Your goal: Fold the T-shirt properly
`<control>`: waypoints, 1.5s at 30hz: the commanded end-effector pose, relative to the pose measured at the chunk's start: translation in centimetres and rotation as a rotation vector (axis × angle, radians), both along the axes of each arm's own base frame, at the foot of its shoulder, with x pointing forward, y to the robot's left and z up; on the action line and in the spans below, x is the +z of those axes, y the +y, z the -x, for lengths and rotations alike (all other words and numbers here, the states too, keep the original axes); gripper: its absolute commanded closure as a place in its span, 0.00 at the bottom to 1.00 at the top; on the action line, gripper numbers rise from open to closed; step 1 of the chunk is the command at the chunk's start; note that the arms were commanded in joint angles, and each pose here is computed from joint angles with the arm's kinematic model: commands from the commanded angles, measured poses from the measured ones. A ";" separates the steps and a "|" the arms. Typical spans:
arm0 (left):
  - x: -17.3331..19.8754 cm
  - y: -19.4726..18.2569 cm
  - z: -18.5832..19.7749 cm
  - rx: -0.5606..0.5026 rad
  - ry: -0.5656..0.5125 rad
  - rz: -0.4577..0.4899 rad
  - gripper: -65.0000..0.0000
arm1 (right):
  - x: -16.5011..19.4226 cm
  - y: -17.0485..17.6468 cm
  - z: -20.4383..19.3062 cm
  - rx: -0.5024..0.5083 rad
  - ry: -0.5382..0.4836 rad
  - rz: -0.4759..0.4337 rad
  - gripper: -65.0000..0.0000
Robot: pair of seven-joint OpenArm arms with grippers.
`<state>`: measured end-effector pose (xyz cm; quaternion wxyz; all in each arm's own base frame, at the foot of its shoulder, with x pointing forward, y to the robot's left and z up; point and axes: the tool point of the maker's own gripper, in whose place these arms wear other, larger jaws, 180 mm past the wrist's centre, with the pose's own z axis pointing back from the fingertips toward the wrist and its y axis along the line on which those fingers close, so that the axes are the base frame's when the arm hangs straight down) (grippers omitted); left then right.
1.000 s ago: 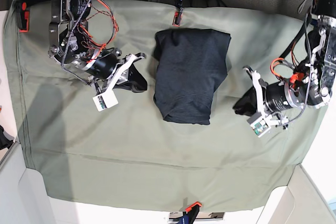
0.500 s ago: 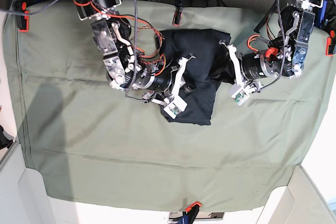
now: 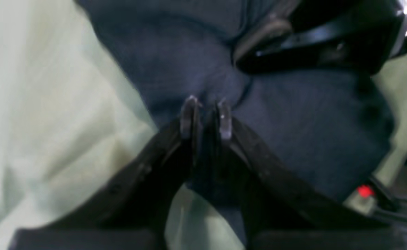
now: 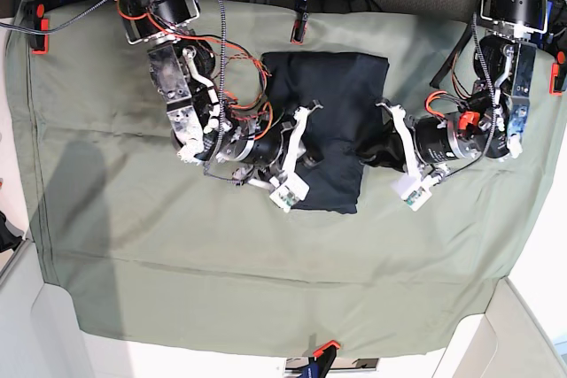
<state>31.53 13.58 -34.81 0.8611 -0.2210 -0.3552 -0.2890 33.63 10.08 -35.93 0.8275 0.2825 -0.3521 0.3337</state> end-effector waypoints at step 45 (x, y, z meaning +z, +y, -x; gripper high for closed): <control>4.3 13.7 14.1 0.340 0.068 -0.121 0.86 | 5.0 -11.1 3.5 -0.143 -0.118 0.031 1.00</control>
